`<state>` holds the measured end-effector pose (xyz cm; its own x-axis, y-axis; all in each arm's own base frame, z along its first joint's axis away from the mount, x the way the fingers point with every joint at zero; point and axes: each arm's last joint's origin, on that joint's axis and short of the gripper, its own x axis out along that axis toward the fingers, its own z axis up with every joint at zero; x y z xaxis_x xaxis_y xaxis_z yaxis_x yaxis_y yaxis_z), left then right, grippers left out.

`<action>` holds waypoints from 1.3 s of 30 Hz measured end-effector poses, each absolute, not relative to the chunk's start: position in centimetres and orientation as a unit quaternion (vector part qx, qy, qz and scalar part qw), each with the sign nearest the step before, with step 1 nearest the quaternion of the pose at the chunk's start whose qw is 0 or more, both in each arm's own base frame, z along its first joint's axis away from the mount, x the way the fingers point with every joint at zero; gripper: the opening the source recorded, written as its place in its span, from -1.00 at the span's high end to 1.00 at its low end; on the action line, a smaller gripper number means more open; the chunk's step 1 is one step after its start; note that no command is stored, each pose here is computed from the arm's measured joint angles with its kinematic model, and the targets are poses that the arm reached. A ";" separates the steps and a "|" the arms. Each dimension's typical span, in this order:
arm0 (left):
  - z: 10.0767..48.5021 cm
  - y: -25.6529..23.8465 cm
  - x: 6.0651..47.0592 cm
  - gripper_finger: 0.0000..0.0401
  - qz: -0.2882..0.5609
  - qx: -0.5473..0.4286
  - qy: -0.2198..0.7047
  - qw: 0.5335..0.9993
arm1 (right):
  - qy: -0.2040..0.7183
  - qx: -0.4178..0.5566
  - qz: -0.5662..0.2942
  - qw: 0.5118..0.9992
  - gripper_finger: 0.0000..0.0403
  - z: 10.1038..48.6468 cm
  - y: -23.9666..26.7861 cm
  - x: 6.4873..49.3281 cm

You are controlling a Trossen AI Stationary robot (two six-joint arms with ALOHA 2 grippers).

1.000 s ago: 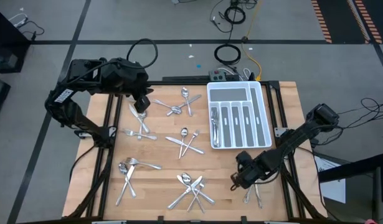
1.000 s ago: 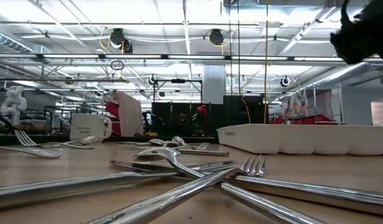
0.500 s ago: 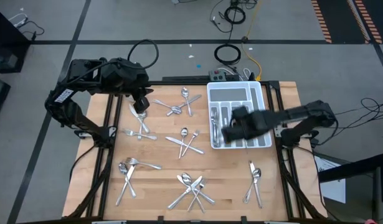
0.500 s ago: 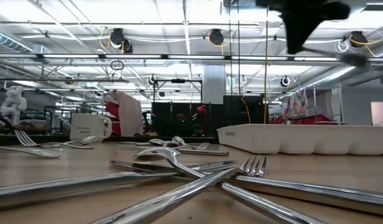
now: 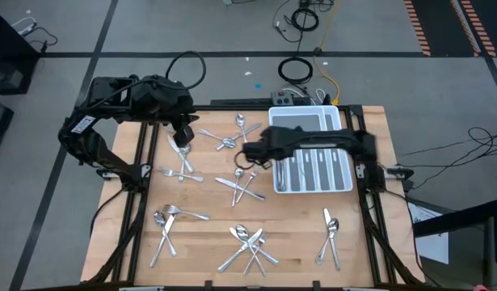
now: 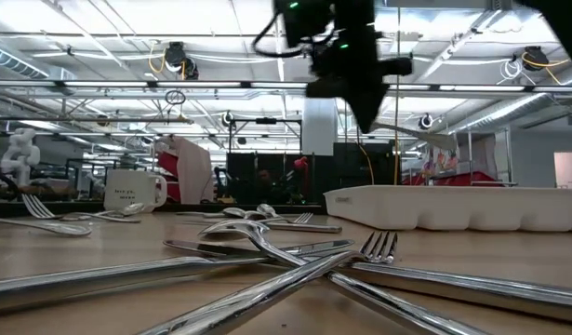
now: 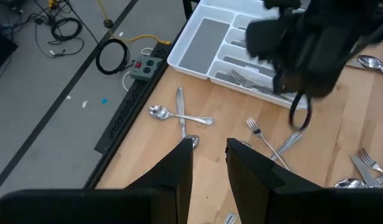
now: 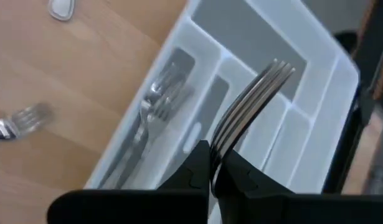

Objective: Sort silverware
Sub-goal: Put the silver fork into the silverware tray

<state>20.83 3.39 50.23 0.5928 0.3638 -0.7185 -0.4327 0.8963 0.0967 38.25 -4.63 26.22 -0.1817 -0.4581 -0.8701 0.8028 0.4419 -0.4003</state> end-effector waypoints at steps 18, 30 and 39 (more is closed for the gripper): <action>50.2 3.4 20.8 0.49 0.219 -0.043 0.393 0.892 | 0.632 0.221 -0.471 0.574 1.00 21.7 -9.7 42.0; 50.2 3.4 20.8 0.49 0.214 -0.032 0.396 0.893 | 0.626 0.209 -0.485 0.574 1.00 21.8 -10.7 41.7; 50.2 3.4 20.8 0.49 0.214 -0.033 0.396 0.893 | 0.644 0.212 -0.496 0.542 1.00 20.3 -11.6 40.8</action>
